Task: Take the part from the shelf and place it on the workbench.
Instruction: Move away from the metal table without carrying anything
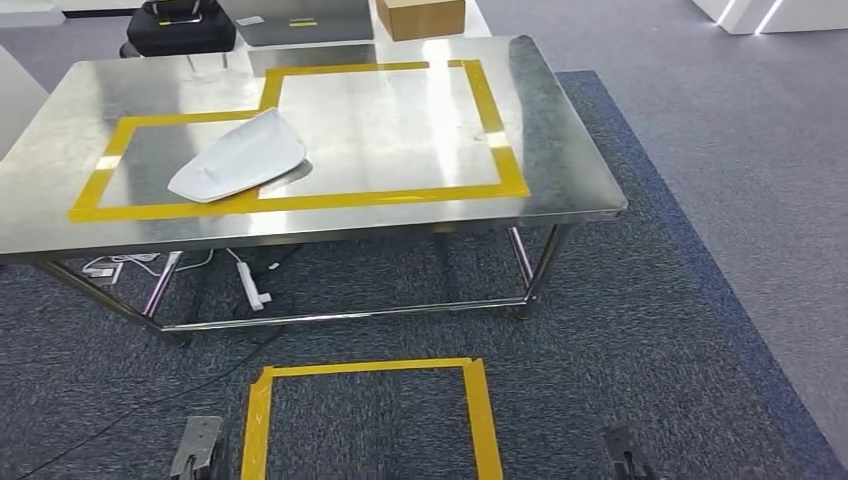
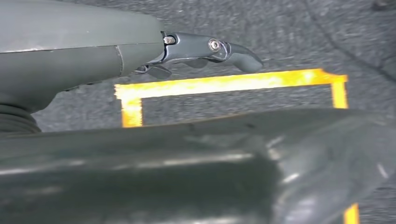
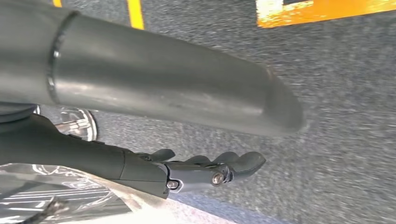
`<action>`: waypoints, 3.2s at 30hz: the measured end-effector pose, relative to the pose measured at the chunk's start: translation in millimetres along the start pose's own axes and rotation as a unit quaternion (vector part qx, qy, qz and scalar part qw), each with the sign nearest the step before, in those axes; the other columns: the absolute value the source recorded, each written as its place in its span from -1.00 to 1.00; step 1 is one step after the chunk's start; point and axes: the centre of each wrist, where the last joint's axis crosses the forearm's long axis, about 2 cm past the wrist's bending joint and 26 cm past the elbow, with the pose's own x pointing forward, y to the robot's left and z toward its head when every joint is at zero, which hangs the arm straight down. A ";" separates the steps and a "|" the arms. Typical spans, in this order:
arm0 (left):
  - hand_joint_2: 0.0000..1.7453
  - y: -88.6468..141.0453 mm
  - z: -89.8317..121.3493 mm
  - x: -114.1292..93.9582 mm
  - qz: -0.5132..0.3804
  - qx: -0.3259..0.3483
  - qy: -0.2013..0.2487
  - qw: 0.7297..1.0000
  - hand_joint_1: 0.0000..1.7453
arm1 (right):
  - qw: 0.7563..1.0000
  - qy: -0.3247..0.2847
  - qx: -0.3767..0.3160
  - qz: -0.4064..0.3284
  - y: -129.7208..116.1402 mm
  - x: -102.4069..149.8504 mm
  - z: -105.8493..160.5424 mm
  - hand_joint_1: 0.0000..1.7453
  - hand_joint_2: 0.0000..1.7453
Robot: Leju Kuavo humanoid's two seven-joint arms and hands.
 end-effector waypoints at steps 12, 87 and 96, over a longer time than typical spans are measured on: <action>-1.00 -1.0 -0.9 4.8 -0.014 -0.010 -0.011 1.000 -1.00 | 1.000 0.003 0.011 -0.003 -0.8 -1.4 -0.3 -1.00 -1.00; -1.00 2.5 2.4 -7.1 -0.059 0.085 -0.049 0.993 -1.00 | 0.998 0.046 -0.010 -0.038 -14.9 -23.6 -2.5 -1.00 -1.00; -1.00 6.9 0.7 -5.2 -0.082 0.084 -0.100 0.988 -1.00 | 0.998 0.009 -0.008 -0.054 -5.9 -20.9 -0.6 -1.00 -1.00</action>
